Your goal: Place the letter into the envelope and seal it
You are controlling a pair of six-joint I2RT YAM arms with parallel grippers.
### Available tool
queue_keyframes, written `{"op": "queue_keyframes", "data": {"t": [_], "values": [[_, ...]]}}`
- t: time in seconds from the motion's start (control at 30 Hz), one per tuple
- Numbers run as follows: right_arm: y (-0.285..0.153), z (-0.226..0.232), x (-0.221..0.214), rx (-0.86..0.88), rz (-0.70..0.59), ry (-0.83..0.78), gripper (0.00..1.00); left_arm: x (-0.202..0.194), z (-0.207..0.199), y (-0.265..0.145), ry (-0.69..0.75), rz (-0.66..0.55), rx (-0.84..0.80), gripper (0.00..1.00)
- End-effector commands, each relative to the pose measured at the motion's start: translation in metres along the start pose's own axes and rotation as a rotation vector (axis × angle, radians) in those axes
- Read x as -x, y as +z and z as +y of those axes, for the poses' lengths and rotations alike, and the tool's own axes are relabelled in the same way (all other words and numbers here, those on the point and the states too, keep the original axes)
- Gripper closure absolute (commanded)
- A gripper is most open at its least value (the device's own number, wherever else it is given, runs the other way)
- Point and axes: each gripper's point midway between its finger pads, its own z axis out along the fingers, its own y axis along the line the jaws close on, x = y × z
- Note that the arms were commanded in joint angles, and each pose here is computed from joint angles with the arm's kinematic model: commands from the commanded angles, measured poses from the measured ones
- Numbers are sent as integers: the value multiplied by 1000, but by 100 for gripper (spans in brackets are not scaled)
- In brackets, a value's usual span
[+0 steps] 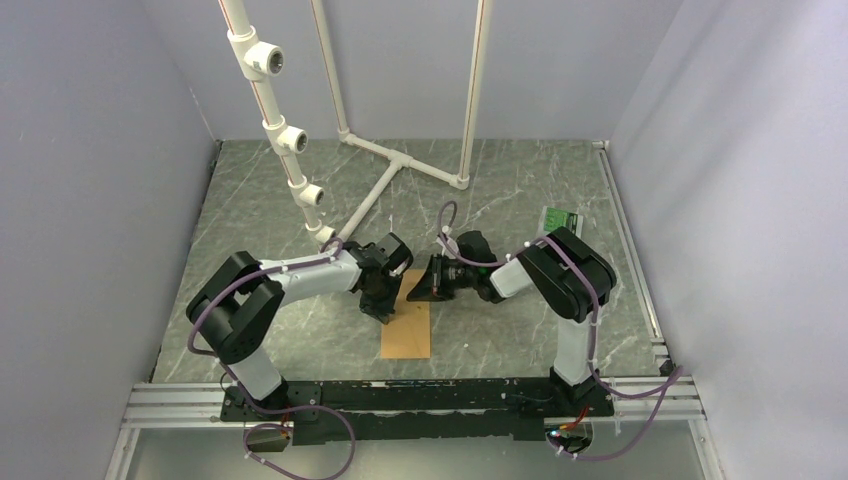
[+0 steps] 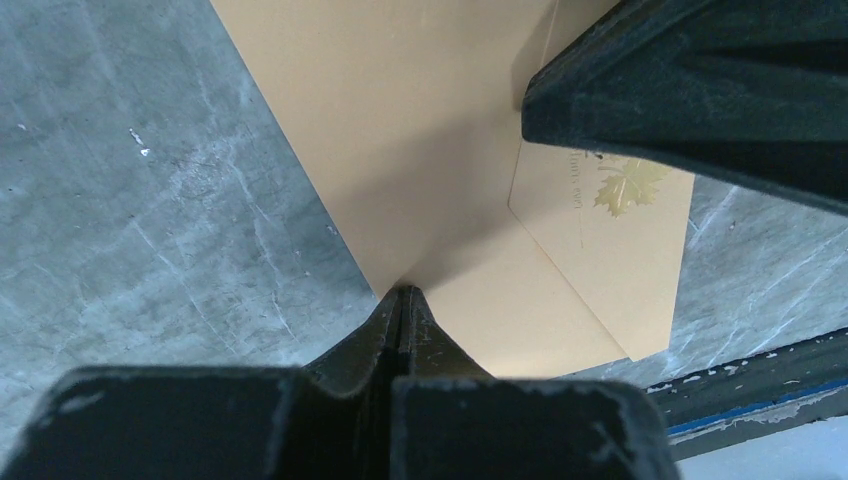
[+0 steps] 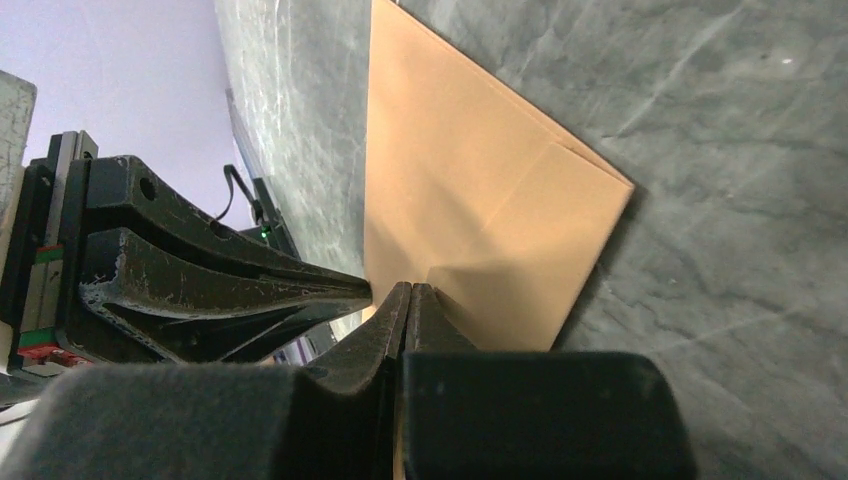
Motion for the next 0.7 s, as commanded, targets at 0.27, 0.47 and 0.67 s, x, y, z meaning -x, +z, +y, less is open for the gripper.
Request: {"op": "queue_keyframes", "data": {"t": [0.27,0.47,0.67], "values": [[-3,-17,-49,-5,143,-9,100,-12,20,33,-6,48,87,97],[-4,-18,-58,13,183,-17,100,-13,18,35,-10,53,81,98],[0,-23,-62,-17,197,-19,100,-12,18,36,-13,56,79,97]]}}
